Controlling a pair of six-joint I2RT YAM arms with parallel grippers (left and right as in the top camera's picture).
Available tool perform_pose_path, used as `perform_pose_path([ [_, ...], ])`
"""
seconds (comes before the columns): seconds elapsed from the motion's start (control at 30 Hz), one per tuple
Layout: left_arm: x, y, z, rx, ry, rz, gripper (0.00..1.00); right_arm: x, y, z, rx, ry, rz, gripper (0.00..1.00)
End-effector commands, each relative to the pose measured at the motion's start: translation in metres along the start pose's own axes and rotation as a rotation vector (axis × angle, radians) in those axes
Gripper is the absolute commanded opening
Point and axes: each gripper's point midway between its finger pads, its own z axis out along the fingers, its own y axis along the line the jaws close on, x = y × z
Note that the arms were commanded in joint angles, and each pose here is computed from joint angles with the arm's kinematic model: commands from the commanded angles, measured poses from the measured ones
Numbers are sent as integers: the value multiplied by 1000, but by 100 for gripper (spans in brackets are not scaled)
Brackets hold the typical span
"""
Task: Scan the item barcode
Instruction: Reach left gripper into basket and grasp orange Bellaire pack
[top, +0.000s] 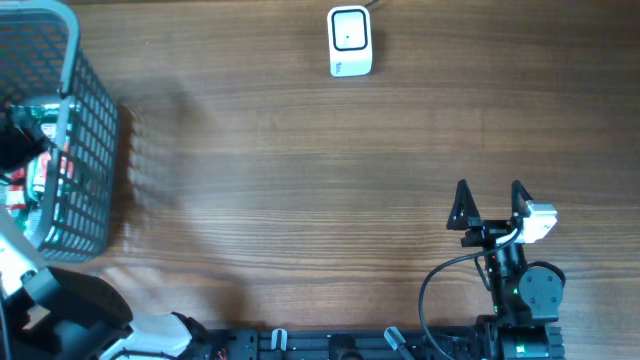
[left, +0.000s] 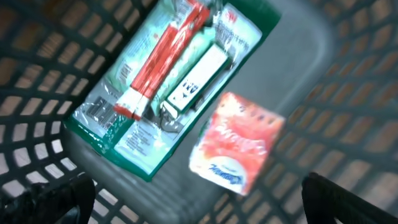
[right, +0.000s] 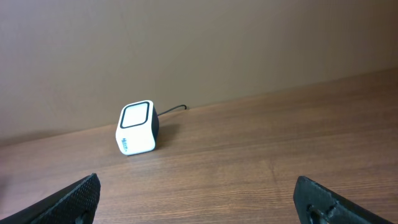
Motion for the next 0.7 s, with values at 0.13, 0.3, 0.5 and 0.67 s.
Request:
perform_pose_path([
  [0.13, 14, -9, 32, 44, 64, 126, 100, -2, 1, 0, -5, -9, 3, 100],
  [0.3, 15, -18, 48, 99, 86, 167, 100, -2, 1, 0, -5, -9, 3, 100],
  [0.5, 18, -24, 66, 162, 114, 243, 100, -2, 1, 0, -5, -9, 3, 100],
  [0.67, 18, -43, 67, 370, 72, 316, 100, -2, 1, 0, -5, -9, 4, 100],
])
